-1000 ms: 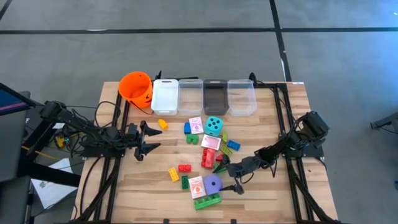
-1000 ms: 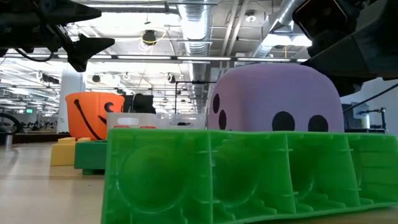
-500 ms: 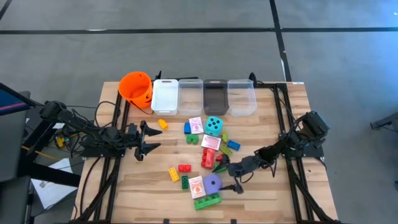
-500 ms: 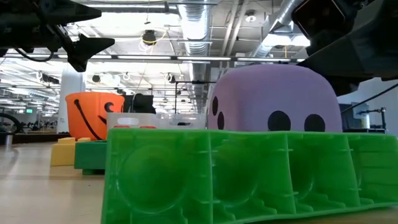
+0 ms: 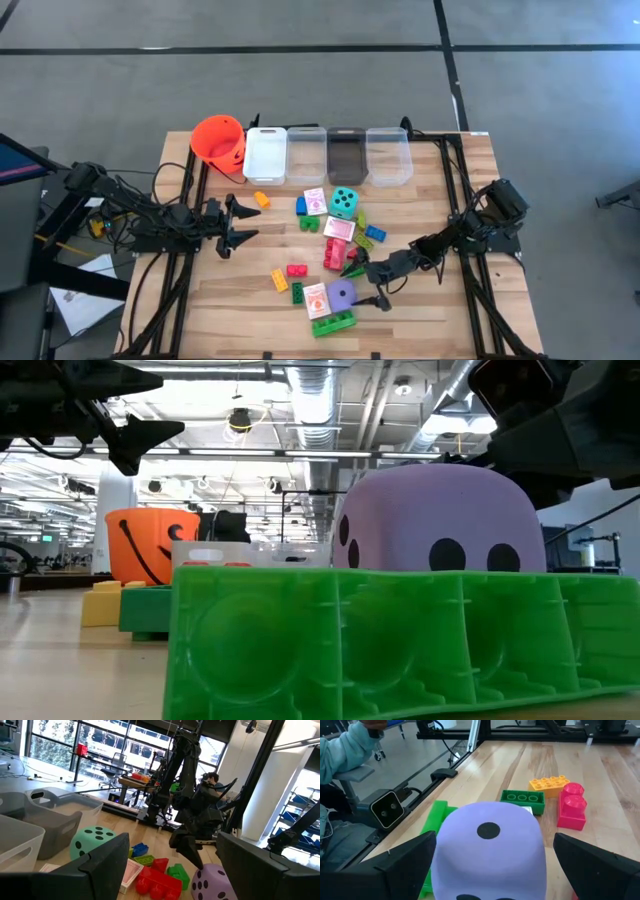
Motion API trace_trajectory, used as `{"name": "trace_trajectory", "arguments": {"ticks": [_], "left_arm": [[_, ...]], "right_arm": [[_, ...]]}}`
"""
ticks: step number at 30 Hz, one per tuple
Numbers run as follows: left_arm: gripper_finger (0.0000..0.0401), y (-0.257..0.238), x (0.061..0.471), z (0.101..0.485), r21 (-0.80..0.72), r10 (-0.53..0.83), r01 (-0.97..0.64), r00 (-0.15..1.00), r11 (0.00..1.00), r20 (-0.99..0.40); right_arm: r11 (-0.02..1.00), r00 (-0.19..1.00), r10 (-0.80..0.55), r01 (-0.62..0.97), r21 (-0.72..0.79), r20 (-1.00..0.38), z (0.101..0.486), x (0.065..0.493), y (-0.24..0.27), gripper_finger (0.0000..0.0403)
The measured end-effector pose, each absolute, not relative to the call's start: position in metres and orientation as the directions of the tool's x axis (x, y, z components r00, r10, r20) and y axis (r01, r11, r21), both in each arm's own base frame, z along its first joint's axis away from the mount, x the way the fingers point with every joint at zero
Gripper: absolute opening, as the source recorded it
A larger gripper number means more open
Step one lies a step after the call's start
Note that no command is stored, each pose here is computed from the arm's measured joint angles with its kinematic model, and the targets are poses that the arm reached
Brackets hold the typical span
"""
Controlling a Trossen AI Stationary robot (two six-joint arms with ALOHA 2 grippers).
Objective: Pick & Place Toys
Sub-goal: Put the purple die into the black bin
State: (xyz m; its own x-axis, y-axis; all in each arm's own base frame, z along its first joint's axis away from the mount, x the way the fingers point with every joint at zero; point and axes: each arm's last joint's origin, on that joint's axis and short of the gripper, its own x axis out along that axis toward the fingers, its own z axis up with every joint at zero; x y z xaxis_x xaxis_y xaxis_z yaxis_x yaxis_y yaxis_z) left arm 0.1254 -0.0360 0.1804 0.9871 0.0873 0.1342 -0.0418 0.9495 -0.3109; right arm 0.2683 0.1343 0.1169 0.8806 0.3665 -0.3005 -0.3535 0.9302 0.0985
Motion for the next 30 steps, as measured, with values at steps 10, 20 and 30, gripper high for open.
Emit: {"name": "trace_trajectory", "arguments": {"ticks": [10, 20, 30], "left_arm": [[0.0294, -0.0360, 0.1254, 0.1805, -0.311, 0.088, -0.042, 0.987, 0.949, 0.135], [0.0294, -0.0360, 0.1254, 0.1805, -0.311, 0.087, -0.042, 0.987, 0.949, 0.135], [0.0294, -0.0360, 0.1254, 0.1804, -0.311, 0.088, -0.042, 0.987, 0.949, 0.134]], "right_arm": [[0.921, 0.872, 0.387, -0.381, 0.079, -0.301, 0.1169, 0.2655, 0.1396, 0.0398], [0.926, 0.857, 0.369, -0.370, 0.069, -0.360, 0.1113, 0.2640, 0.1385, 0.0398], [0.931, 0.853, 0.360, -0.354, 0.088, -0.378, 0.1095, 0.2637, 0.1375, 0.0398]]}}
